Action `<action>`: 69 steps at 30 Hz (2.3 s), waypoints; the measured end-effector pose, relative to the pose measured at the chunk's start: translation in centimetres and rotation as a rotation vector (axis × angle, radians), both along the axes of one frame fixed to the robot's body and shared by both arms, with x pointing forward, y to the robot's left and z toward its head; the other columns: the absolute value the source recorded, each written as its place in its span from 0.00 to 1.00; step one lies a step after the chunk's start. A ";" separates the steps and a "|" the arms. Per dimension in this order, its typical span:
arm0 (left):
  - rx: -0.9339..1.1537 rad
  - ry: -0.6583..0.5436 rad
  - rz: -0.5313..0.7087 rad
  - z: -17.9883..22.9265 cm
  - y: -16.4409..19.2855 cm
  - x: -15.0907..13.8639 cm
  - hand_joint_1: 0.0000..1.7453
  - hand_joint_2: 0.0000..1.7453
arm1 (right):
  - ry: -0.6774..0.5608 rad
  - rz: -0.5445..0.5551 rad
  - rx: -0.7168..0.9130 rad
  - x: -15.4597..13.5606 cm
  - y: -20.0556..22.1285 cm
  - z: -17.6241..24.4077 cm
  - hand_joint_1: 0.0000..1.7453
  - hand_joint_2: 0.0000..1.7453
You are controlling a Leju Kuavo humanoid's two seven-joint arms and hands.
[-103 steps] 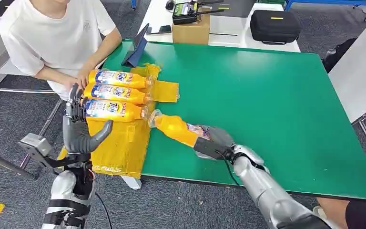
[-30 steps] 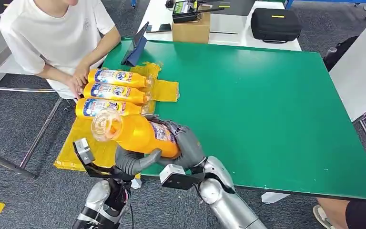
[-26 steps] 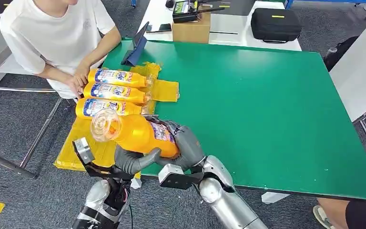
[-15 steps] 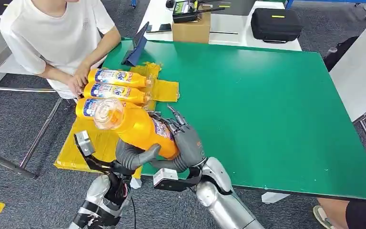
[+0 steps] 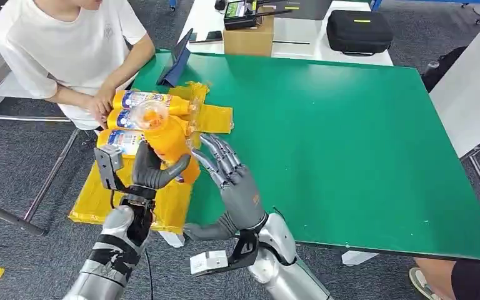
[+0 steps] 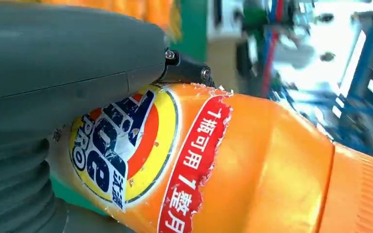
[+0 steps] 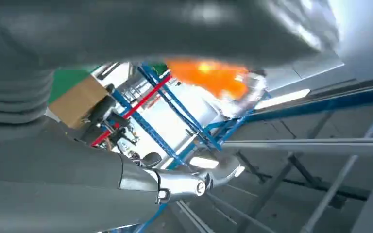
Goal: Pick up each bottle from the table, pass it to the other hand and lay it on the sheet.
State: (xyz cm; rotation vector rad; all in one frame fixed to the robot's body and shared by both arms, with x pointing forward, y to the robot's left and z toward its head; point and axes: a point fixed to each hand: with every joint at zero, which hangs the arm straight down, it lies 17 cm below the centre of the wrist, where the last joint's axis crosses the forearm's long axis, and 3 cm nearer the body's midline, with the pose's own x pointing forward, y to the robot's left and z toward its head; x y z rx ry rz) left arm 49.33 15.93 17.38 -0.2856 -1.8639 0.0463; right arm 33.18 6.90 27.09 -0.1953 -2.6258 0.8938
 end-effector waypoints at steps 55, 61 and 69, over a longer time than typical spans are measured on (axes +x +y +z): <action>1.595 0.070 -0.203 -15.7 7.5 2.2 1.00 1.00 | 0.095 0.092 0.079 0.6 -2.4 -0.4 0.00 0.00; 1.637 0.124 -0.258 -17.8 6.4 2.1 1.00 1.00 | 0.098 0.111 0.066 0.7 -1.8 -0.3 0.00 0.00; 1.545 0.201 -0.333 -19.7 4.2 1.2 0.00 1.00 | 0.104 0.129 0.052 0.7 -1.0 -0.6 0.00 0.00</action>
